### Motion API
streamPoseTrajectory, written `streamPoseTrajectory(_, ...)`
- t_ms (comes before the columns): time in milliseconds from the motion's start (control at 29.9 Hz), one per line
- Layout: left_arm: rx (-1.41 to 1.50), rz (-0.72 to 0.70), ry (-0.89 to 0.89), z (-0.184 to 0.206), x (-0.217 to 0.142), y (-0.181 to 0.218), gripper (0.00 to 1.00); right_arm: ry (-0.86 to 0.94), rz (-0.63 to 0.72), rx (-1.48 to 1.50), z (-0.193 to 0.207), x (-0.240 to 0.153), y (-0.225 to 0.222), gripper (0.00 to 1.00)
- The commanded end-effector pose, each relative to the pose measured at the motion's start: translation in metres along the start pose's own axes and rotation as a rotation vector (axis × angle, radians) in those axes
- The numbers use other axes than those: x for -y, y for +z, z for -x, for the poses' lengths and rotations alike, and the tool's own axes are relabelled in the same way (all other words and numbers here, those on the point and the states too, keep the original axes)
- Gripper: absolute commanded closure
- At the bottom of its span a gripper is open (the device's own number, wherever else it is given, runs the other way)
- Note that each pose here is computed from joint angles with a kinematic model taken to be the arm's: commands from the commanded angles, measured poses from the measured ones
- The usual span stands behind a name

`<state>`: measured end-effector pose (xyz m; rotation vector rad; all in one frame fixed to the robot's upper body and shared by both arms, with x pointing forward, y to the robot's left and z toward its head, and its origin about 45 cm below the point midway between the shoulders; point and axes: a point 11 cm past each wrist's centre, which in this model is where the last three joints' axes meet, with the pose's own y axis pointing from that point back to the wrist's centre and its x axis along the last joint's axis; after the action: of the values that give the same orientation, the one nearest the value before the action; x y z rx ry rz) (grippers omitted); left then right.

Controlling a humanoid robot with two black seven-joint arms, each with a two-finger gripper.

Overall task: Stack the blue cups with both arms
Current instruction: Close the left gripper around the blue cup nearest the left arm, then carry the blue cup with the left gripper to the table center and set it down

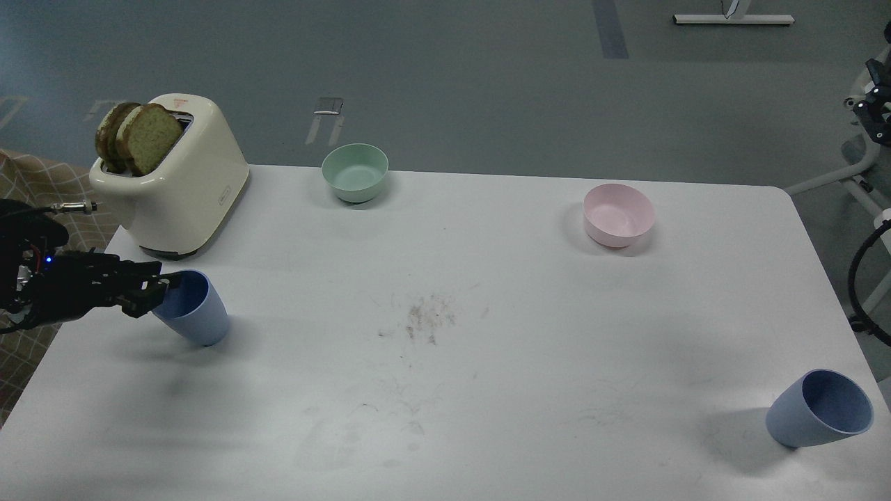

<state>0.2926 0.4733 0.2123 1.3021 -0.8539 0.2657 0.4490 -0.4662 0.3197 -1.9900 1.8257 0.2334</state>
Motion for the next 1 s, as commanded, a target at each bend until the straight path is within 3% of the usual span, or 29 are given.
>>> streamPoseTrajectory(0,0.000,0.010,-0.020,0.007,0.003,0.003,0.75,0.000,0.001,0.001,0.000,0.000,0.001,0.00)
streamPoseTrajectory(268,-0.002,0.015,-0.022,0.008,0.004,0.004,0.99,0.001,0.002,0.000,-0.001,-0.001,0.001,0.00)
streamPoseTrajectory(402,0.018,0.018,0.002,-0.004,0.003,0.006,1.00,0.004,0.004,0.000,-0.001,-0.001,0.001,0.00)
streamPoseTrajectory(603,0.080,0.024,0.098,-0.056,-0.002,0.009,1.00,0.015,0.009,0.000,-0.007,-0.006,0.004,0.00)
streamPoseTrajectory(737,0.137,0.093,0.133,-0.101,-0.003,0.038,1.00,0.028,-0.001,0.000,-0.014,-0.016,0.003,0.00)
streamPoseTrajectory(971,0.272,0.326,0.182,-0.181,0.034,0.142,1.00,0.066,-0.005,-0.041,-0.039,-0.054,-0.007,0.00)
